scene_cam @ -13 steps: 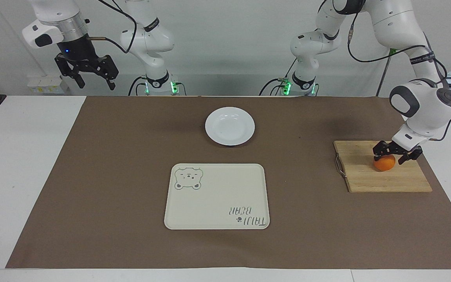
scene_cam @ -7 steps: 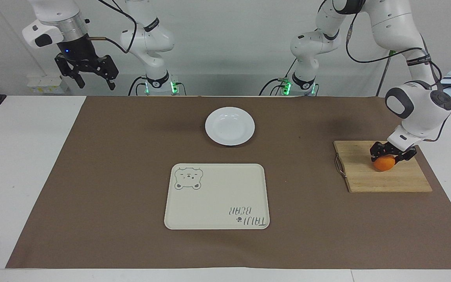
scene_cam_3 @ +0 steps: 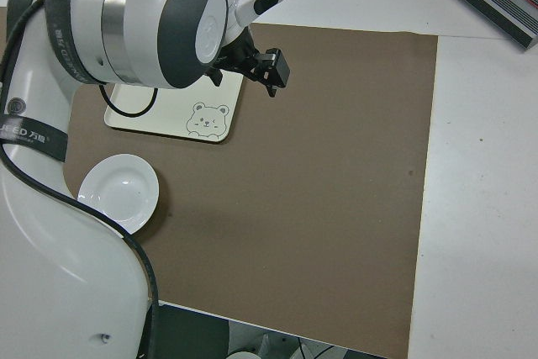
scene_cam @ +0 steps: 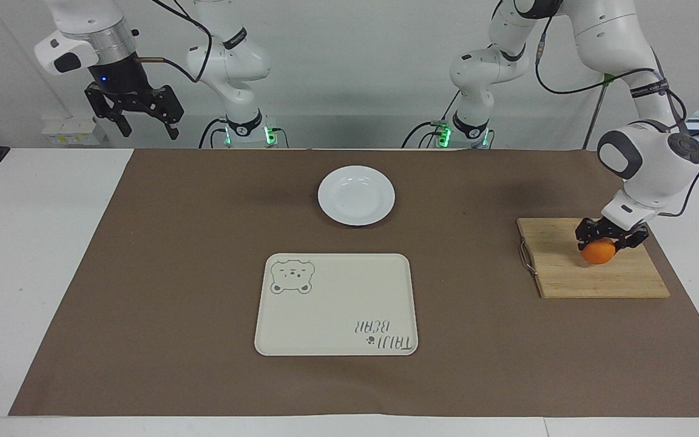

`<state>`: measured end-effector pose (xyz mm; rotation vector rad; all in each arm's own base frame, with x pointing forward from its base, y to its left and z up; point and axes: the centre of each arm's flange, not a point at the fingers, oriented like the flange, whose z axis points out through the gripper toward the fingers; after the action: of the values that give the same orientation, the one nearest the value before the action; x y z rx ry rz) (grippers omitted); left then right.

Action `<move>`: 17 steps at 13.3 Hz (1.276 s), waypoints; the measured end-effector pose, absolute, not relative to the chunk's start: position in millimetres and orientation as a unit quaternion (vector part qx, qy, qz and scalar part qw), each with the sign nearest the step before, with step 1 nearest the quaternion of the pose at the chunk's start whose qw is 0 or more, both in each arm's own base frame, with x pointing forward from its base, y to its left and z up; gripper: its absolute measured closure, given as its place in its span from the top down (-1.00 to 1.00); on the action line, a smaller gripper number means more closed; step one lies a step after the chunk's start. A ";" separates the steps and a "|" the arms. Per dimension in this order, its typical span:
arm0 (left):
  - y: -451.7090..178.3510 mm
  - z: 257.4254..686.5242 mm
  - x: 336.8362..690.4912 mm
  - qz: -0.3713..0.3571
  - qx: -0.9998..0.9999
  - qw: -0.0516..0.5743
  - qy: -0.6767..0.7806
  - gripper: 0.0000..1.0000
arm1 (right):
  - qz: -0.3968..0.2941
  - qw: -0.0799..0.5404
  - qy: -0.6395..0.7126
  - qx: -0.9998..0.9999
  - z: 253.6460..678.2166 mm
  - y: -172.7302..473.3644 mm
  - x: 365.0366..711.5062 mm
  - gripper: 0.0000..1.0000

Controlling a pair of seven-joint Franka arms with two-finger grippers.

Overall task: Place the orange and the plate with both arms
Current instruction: 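Lower the left gripper onto the orange and grasp it, then carry the orange with the left gripper onto the white plate and release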

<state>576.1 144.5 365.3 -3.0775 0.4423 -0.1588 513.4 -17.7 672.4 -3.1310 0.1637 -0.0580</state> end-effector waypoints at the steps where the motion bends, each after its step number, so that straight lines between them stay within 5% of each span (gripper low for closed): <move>1: 139.3 375.7 575.9 -0.056 -0.988 0.016 0.146 0.57 | -0.019 0.003 0.052 -0.998 672.4 -17.7 513.4 1.00; 9: 51.2 476.7 546.8 -0.021 -0.977 -0.004 0.212 0.57 | -0.019 0.003 0.052 -0.998 672.4 -17.7 513.4 1.00; 17: -86.1 490.1 535.8 0.008 -0.989 -0.011 0.148 0.57 | -0.019 0.003 0.052 -0.998 672.4 -17.7 513.4 1.00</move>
<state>535.8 -86.1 490.1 -3.1289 0.4690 0.0238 513.4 -17.7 672.4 -3.1310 0.1637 -0.0580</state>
